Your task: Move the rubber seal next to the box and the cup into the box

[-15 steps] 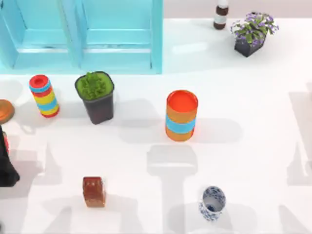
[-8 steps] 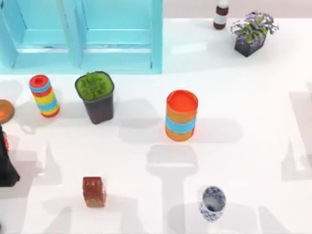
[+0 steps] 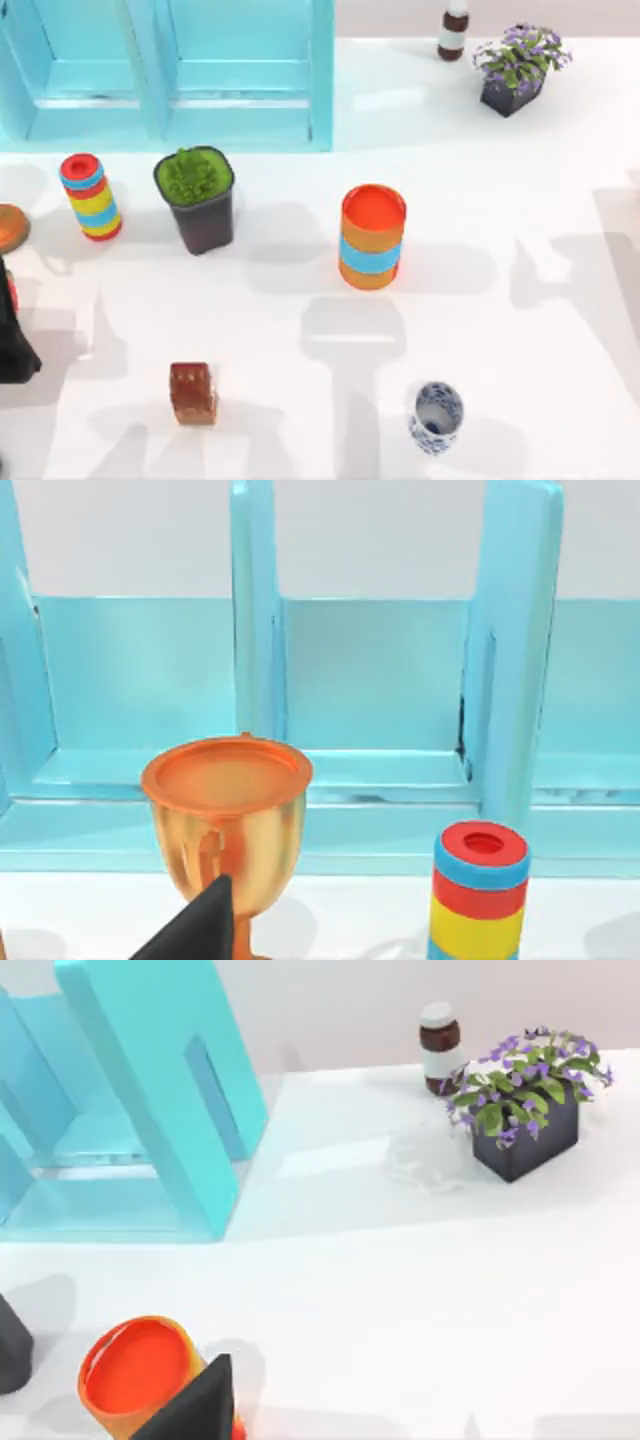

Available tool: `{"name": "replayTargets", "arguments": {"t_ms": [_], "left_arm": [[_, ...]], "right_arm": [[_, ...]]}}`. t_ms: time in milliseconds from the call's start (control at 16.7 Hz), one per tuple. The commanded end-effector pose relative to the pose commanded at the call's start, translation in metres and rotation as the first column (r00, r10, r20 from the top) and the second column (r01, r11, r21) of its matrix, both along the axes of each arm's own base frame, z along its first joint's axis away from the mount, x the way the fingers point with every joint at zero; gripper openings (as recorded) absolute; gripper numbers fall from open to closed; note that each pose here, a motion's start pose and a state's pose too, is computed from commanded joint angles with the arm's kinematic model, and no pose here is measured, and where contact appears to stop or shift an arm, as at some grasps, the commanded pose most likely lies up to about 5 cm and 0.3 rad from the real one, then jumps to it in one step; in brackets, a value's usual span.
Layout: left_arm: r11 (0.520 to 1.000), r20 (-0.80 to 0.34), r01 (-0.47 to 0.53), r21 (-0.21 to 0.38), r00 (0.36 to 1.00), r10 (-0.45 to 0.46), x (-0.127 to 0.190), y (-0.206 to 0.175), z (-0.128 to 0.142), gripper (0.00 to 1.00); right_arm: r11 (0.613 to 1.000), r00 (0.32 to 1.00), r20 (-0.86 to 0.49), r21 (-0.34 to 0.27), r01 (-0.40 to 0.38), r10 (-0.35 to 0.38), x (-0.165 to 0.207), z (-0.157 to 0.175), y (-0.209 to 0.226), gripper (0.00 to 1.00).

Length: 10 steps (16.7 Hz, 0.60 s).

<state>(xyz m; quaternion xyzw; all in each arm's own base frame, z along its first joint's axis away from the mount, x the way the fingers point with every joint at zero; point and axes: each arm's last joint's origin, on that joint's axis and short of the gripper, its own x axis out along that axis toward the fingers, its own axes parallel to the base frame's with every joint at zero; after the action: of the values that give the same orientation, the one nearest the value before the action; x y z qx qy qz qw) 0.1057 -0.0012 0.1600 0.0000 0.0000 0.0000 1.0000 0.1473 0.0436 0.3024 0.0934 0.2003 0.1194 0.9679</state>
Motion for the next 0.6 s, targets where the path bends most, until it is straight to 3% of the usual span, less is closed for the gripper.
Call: {"name": "replayTargets", "arguments": {"t_ms": [240, 420, 600], "left_arm": [[1.000, 0.000, 0.000, 0.000, 1.000, 0.000, 0.000, 0.000, 0.000, 1.00], [1.000, 0.000, 0.000, 0.000, 1.000, 0.000, 0.000, 0.000, 0.000, 1.00], [1.000, 0.000, 0.000, 0.000, 1.000, 0.000, 0.000, 0.000, 0.000, 1.00]], "right_arm": [[0.996, 0.955, -0.283, 0.039, -0.078, 0.086, 0.053, 0.044, 0.052, 1.00], [0.993, 0.864, -0.492, 0.038, -0.108, 0.113, 0.095, 0.055, 0.111, 1.00], [0.993, 0.744, -0.662, 0.004, -0.122, 0.094, 0.126, 0.045, 0.181, 1.00]]}}
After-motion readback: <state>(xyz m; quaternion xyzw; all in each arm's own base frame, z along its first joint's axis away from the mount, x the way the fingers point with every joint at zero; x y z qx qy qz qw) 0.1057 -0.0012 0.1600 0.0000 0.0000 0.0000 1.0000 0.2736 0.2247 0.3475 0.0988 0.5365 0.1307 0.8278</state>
